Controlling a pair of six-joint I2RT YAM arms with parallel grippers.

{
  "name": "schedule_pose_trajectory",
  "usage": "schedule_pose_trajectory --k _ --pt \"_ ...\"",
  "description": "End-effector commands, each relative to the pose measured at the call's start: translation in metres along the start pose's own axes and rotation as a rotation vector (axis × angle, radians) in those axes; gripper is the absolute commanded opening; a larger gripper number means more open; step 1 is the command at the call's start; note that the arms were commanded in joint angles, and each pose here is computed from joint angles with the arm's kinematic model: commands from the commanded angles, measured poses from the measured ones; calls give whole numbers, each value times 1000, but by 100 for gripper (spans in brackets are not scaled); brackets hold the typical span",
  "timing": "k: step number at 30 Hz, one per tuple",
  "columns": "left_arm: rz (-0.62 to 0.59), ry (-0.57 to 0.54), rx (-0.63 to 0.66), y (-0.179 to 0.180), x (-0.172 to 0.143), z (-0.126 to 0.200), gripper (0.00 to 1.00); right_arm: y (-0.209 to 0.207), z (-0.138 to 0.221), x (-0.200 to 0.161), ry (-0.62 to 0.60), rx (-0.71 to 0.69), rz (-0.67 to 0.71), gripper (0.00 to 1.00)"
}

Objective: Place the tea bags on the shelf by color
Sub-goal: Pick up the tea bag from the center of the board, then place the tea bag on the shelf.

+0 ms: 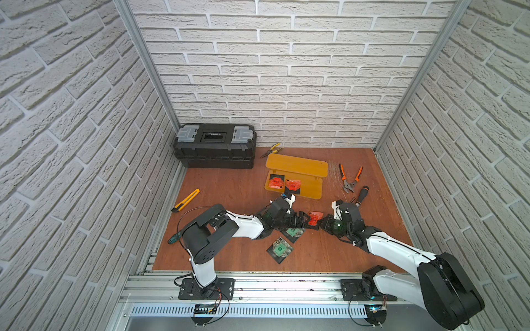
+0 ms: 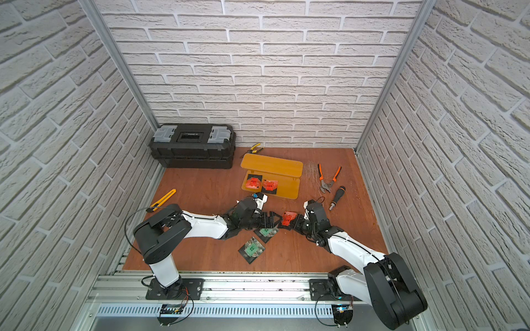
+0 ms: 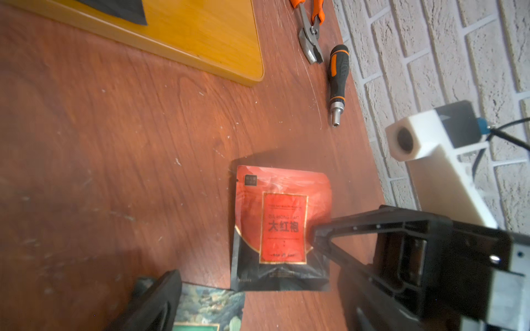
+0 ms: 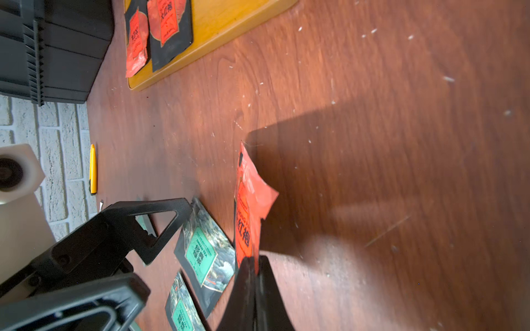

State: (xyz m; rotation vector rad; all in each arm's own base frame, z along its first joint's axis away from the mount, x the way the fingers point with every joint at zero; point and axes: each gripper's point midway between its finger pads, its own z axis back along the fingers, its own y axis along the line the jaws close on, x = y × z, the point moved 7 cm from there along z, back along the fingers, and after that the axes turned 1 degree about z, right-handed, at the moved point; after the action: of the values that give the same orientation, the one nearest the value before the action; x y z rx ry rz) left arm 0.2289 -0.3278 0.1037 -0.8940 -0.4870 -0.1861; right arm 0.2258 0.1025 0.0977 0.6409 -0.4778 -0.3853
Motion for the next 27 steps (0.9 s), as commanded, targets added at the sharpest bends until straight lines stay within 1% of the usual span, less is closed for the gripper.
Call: schedule_pose_trajectory --k 1,6,17,21,27 --pt "-4 -72 -7 -3 9 12 91 17 8 17 -44 57 27 5" --pt "-12 -110 16 0 12 27 91 24 11 32 -59 83 34 5" --pt "-94 -162 122 5 13 68 92 31 20 79 -74 156 47 5" --pt "-116 -183 152 6 13 82 92 29 16 93 -54 161 53 5" --pt "-130 -202 177 9 11 96 92 21 4 113 -29 185 18 5"
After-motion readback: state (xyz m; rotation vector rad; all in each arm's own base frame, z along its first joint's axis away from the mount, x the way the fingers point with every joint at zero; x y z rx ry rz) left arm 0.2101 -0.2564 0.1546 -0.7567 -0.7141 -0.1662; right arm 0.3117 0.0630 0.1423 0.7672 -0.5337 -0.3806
